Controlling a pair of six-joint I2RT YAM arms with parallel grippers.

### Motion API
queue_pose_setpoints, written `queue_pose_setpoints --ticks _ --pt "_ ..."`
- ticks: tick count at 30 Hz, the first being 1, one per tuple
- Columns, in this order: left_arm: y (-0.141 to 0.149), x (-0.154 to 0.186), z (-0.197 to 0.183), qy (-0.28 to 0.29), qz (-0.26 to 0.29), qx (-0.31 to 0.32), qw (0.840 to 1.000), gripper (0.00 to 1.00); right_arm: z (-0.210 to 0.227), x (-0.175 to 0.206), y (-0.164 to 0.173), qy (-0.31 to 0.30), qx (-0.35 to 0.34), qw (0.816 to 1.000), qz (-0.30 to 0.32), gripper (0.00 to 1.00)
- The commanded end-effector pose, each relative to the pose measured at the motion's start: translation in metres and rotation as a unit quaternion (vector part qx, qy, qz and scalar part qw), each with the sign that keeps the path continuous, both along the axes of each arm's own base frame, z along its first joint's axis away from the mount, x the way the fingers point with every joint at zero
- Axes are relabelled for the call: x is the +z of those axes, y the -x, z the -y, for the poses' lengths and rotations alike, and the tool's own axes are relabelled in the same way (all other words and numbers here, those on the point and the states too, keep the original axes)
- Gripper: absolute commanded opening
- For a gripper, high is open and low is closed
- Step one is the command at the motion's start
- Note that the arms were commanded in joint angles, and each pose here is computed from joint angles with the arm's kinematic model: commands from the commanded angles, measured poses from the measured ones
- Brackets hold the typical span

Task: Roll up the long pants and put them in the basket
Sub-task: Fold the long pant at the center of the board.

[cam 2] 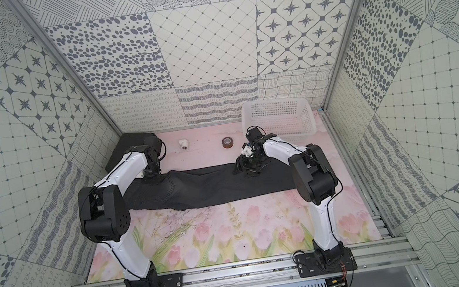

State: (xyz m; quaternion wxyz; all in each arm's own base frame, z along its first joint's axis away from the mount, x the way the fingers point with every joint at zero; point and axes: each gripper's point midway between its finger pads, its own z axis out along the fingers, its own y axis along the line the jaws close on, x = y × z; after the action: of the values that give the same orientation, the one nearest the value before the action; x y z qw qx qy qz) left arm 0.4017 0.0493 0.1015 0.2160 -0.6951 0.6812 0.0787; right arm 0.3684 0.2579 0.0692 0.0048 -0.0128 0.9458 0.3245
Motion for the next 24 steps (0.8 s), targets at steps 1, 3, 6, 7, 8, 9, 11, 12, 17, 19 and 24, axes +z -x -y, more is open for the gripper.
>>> queue_pose_setpoints --ticks 1,3,6,7,8,9,11,12,17,19,24 --pt "0.007 0.02 -0.016 -0.053 -0.055 -0.063 0.995 0.0 0.012 0.004 0.005 0.018 0.0 1.0 0.01 0.61" --pt "0.011 0.023 -0.017 -0.063 -0.081 -0.112 0.988 0.36 0.037 -0.001 0.002 0.044 -0.035 0.998 0.004 0.62" --pt "0.024 0.014 -0.028 -0.05 -0.122 -0.188 0.973 0.46 0.072 -0.007 -0.002 0.081 -0.08 0.994 0.003 0.63" --pt "0.029 0.007 -0.028 -0.034 -0.131 -0.203 0.97 0.45 0.082 -0.012 -0.004 0.095 -0.09 0.991 0.004 0.63" --pt "0.032 0.0 -0.026 -0.022 -0.136 -0.223 0.965 0.43 0.094 -0.018 -0.008 0.112 -0.103 0.988 0.002 0.63" --pt "0.033 -0.006 -0.021 -0.013 -0.136 -0.241 0.961 0.42 0.105 -0.026 -0.011 0.131 -0.115 0.985 0.0 0.62" --pt "0.039 -0.018 -0.008 -0.006 -0.141 -0.265 0.954 0.42 0.128 -0.045 -0.015 0.172 -0.138 0.975 -0.012 0.57" --pt "0.039 -0.023 -0.004 -0.004 -0.141 -0.273 0.952 0.44 0.137 -0.053 -0.014 0.193 -0.146 0.97 -0.019 0.55" --pt "0.045 -0.025 0.01 -0.001 -0.152 -0.303 0.941 0.66 0.201 -0.073 0.022 0.319 -0.169 0.931 -0.049 0.51" --pt "0.051 -0.019 0.018 0.004 -0.145 -0.315 0.938 0.81 0.226 -0.076 0.038 0.339 -0.187 0.92 -0.069 0.5" --pt "0.077 -0.007 0.045 0.022 -0.14 -0.358 0.923 0.99 0.283 -0.07 0.057 0.369 -0.238 0.894 -0.086 0.5"
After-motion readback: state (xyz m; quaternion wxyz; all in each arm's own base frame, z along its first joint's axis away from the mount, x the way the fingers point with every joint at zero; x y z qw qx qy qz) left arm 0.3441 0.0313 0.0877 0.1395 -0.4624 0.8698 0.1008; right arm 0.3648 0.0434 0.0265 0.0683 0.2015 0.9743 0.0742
